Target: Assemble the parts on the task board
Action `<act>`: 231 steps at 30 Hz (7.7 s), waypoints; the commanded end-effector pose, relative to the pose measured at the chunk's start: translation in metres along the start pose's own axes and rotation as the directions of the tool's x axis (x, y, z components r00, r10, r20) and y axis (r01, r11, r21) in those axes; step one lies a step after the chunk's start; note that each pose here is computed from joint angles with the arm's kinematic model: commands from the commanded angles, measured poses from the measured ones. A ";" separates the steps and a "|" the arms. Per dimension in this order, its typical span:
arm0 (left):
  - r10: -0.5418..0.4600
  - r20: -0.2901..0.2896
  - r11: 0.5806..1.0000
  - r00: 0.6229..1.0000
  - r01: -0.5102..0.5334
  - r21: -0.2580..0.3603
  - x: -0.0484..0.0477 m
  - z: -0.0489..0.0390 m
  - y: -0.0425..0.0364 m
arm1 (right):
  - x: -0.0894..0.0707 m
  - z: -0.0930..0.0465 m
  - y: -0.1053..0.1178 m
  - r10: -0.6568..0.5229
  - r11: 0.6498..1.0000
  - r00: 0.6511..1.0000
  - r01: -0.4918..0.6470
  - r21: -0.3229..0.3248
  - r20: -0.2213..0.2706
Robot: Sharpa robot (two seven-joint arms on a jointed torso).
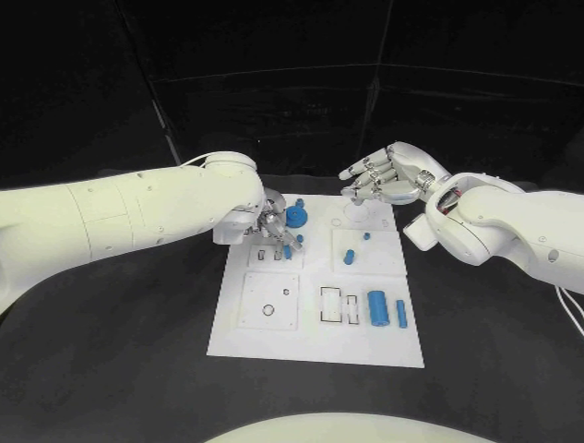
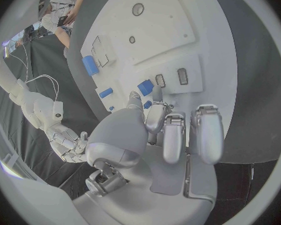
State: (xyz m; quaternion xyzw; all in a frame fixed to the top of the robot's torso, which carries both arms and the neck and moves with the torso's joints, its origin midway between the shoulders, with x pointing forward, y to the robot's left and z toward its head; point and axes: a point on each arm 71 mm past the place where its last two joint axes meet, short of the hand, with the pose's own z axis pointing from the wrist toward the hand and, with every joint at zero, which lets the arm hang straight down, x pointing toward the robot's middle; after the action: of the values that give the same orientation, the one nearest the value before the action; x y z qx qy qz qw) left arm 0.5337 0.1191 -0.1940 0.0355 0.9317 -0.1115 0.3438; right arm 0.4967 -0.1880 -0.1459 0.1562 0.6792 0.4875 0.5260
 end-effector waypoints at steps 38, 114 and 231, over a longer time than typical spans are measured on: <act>0.024 -0.030 1.000 0.999 -0.024 -0.004 0.0035 0.0008 -0.0020 | 0.002 0.005 0.003 0.005 1.000 1.000 -0.005 -0.010 0.011; -0.234 0.169 0.972 0.957 0.225 0.072 0.0333 -0.0152 0.0398 | -0.005 0.011 -0.006 0.003 1.000 1.000 -0.003 0.017 0.017; -0.120 0.091 0.993 0.989 0.119 0.012 0.0288 0.0011 0.0281 | -0.003 0.015 -0.007 0.008 1.000 1.000 -0.008 0.022 0.009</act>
State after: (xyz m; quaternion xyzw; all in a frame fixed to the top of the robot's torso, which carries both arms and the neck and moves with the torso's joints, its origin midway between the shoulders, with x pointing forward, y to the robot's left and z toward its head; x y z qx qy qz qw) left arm 0.5164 0.1453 -0.2181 -0.0235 0.9156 -0.1379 0.3769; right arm 0.5130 -0.1873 -0.1506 0.1689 0.6820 0.4774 0.5277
